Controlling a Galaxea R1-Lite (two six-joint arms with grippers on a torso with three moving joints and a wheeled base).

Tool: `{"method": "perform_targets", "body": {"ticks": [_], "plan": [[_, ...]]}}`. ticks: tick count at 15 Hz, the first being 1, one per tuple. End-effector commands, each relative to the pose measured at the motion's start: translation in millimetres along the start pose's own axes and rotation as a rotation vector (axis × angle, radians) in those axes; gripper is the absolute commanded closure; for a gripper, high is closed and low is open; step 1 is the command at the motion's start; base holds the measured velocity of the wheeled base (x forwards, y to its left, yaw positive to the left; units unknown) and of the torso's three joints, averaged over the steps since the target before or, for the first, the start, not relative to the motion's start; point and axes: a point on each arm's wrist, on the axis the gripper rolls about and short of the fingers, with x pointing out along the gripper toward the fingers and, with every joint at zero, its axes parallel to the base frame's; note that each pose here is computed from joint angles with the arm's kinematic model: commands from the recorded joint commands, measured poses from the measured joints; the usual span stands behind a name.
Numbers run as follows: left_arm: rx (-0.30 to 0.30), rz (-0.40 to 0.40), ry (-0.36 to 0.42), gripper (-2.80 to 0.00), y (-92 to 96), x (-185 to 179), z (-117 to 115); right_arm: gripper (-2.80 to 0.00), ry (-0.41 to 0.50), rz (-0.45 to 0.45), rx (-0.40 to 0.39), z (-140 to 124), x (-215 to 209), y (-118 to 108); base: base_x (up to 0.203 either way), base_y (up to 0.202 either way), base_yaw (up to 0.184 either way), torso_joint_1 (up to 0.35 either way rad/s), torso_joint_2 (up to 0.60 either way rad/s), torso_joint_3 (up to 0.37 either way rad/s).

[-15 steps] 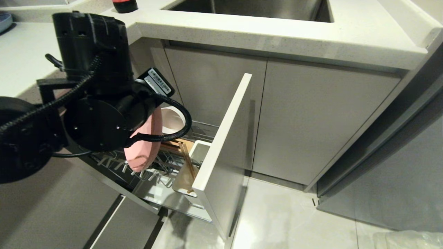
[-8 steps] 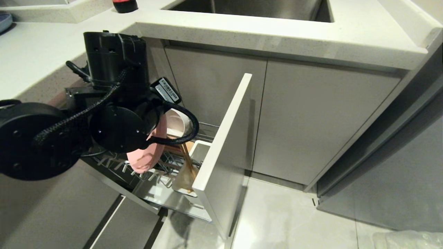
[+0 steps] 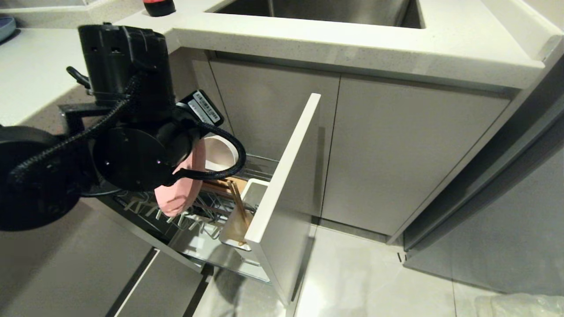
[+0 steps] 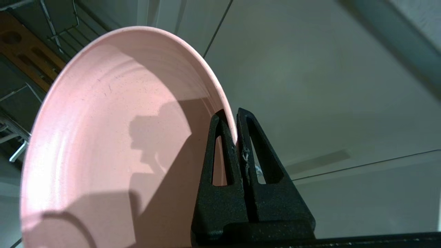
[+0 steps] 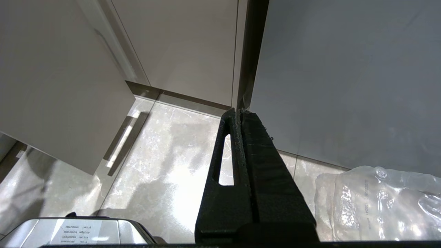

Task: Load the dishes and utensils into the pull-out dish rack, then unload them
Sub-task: Pick up the plate and place it in the cupboard

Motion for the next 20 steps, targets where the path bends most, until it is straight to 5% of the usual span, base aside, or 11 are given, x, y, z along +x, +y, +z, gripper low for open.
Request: {"method": "perform_targets", "body": {"ticks": [1,8,12,20], "plan": [[-0.02,-0.003,-0.014,0.0,1.9,-4,7,0.0,-0.002,0.001,-0.001,0,0,0,0.0,0.0,0.0,0.0,0.0,0.0],[-0.006,-0.034,0.018,0.0,-6.3,-8,-9,0.0,-0.002,0.001,-0.001,0,0,0,0.0,0.0,0.0,0.0,0.0,0.0],[-0.123,-0.06,-0.078,0.0,-31.1,7,-24,0.0,-0.002,0.001,-0.001,0,0,0,0.0,0.0,0.0,0.0,0.0,0.0],[-0.174,0.004,-0.147,0.0,-15.5,1,-22,0.0,-0.002,0.001,-0.001,0,0,0,0.0,0.0,0.0,0.0,0.0,0.0]]}}
